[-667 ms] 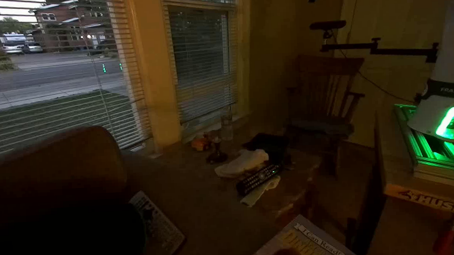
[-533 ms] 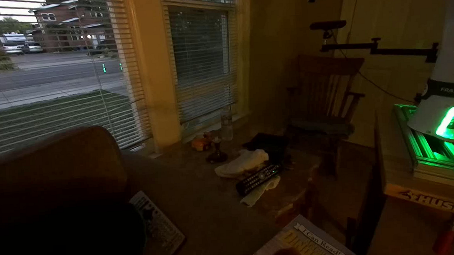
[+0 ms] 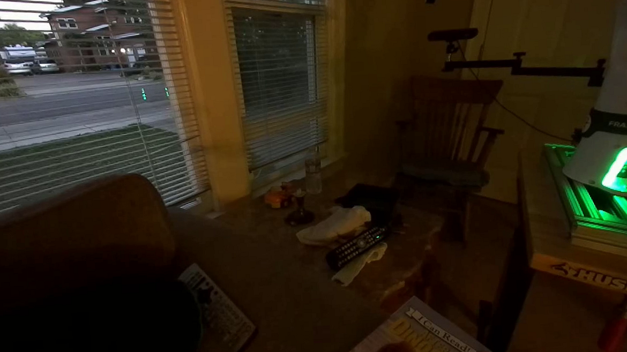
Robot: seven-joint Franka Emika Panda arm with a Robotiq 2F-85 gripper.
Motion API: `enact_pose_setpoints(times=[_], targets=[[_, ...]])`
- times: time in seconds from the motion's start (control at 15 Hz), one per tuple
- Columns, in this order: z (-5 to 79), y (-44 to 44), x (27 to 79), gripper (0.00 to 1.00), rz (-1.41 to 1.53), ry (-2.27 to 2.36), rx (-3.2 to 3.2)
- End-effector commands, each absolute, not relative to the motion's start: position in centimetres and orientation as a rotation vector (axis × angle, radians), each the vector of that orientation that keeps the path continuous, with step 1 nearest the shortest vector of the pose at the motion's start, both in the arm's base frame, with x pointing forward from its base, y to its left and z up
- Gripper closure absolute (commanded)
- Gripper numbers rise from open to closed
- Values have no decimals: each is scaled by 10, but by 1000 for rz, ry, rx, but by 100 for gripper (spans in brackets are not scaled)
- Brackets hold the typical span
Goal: Move the candle holder to the left and move the black tray to the left
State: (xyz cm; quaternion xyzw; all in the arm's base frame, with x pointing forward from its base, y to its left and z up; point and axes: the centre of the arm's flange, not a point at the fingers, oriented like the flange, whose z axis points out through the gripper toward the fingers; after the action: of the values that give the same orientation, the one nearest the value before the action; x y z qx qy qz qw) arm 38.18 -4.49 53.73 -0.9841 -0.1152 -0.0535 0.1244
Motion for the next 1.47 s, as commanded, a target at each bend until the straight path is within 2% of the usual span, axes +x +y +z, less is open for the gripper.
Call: enact_pose_setpoints(times=[0.0,0.73,1.4], targets=[[537,-45,382,0,-156,-336,-2868],[532,-43,386,0,-162,-332,-2869],[430,2,475,0,-135,-391,-2961]])
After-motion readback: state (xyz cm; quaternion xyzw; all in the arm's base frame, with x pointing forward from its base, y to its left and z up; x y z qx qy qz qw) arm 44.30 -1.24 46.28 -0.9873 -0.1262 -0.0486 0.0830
